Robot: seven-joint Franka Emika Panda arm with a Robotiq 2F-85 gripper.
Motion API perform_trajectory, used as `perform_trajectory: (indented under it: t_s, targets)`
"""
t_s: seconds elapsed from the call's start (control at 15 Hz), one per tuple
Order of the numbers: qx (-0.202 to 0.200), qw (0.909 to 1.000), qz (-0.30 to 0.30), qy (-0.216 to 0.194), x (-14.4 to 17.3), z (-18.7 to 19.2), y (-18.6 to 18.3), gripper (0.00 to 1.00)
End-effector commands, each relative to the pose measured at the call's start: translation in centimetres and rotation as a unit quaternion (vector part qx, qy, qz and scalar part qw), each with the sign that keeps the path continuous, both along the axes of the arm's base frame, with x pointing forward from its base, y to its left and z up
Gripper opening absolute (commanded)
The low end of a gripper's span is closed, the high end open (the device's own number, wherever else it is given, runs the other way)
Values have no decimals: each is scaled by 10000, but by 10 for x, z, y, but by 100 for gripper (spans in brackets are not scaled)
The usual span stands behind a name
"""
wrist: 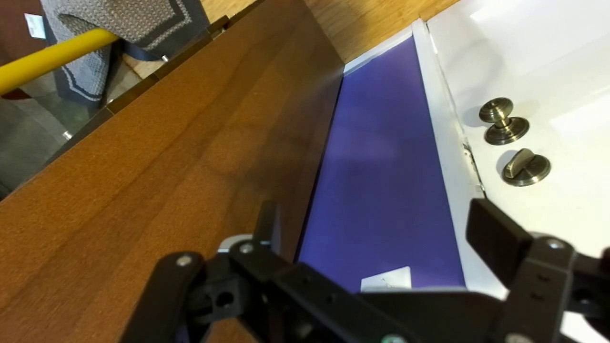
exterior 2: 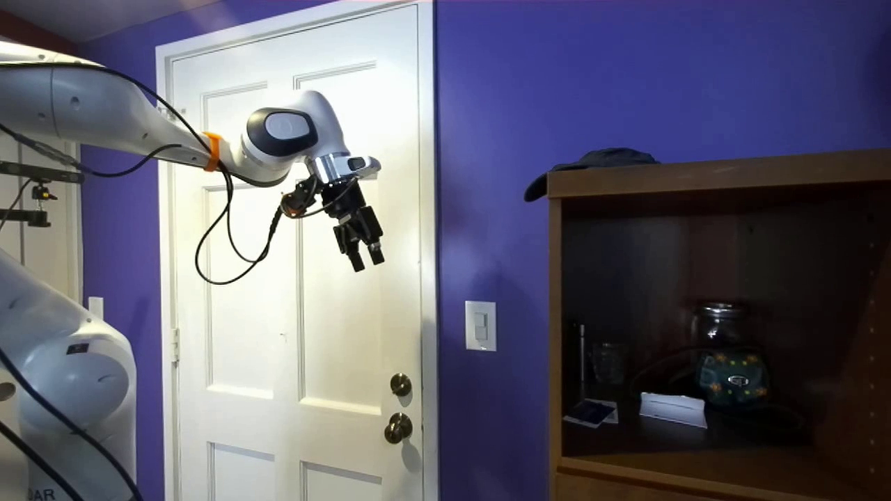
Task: Pick up the black tennis hat and hang it on the hanger on the door
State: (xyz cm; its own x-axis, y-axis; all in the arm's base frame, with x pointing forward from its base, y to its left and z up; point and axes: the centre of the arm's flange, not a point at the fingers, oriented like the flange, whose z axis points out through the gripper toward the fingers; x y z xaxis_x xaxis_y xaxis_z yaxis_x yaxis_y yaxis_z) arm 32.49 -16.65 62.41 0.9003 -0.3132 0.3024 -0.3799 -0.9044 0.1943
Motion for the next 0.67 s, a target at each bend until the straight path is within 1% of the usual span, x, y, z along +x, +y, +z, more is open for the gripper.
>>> perform_trajectory:
  t_s: [0.0,0.13,0.27,0.4,0.6]
  targets:
    - [-173,9991,-324,-194,9,9,-25,100]
    - [-320,9968,-458,-567,15,25,-53,100]
    - [-478,9909,-538,-1135,22,46,-84,100]
    - [-581,9800,-709,-1765,29,65,-112,100]
    - [-673,9588,-1017,-2565,38,88,-144,100]
